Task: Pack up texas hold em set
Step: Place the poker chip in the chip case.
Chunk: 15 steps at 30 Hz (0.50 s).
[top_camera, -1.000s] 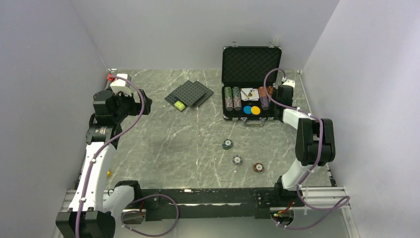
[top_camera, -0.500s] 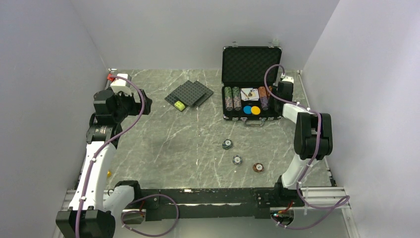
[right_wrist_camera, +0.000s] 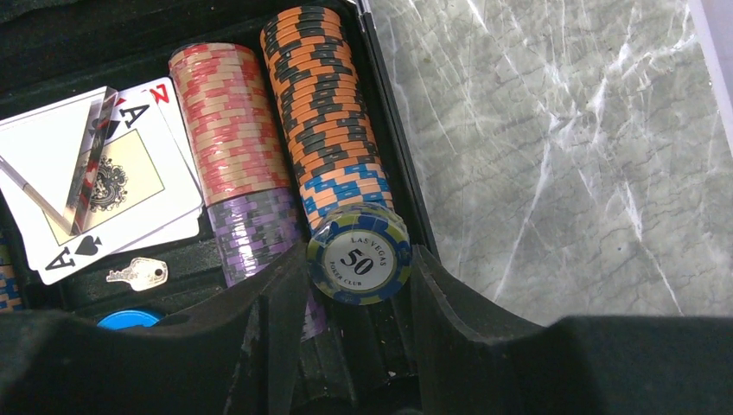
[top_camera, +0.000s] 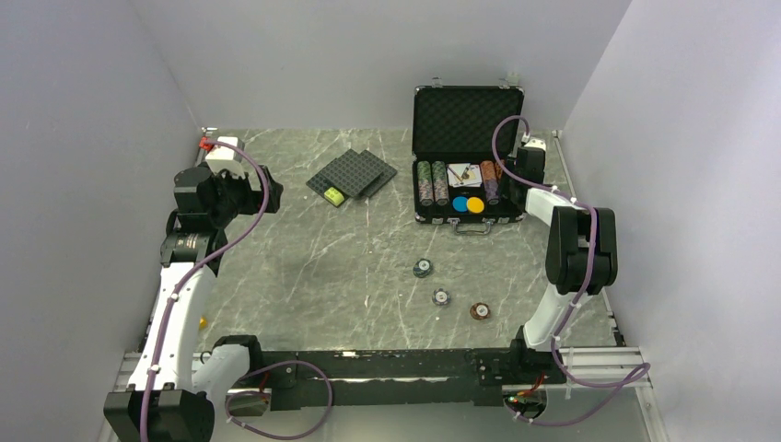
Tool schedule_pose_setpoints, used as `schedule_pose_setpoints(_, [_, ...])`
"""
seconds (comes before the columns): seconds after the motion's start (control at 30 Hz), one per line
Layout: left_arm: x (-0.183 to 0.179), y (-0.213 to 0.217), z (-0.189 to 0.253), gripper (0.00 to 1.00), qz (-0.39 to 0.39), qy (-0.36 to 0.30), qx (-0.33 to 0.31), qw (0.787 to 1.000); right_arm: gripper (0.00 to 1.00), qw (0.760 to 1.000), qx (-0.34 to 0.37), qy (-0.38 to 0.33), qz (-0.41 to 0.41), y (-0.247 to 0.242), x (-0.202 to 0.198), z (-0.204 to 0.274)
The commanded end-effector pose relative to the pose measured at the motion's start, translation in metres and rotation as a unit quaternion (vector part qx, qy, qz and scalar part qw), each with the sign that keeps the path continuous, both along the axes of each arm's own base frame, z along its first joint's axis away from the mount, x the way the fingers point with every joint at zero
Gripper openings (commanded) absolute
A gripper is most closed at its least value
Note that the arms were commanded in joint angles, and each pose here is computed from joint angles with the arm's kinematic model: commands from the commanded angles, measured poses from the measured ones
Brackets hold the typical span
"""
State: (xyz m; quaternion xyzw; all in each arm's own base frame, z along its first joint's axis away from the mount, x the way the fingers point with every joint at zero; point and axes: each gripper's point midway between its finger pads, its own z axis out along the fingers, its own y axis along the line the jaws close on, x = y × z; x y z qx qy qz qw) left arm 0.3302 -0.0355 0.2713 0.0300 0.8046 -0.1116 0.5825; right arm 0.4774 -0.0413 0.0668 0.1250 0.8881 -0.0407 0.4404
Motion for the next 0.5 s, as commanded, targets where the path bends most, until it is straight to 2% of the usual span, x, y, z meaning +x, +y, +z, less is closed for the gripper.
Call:
schedule_pose_setpoints(0.0, [0.0011, -0.0013, 0.0059, 0.98, 0.0, -0.011, -0.003, 1.0, 0.51, 1.0, 0.008, 0.001, 0.0, 0.0008, -0.0012, 0.0035])
schedule_pose_setpoints(0.2, [0.0009, -0.001, 0.0051, 0.98, 0.001, -0.01, -0.002, 1.0, 0.64, 1.0, 0.01, 0.003, 0.003, 0.0017, -0.0022, 0.0023])
schedule_pose_setpoints(0.47, [0.001, -0.0006, 0.0056, 0.98, 0.002, -0.011, -0.001, 1.0, 0.71, 1.0, 0.018, 0.007, 0.0, 0.0034, -0.0067, 0.0042])
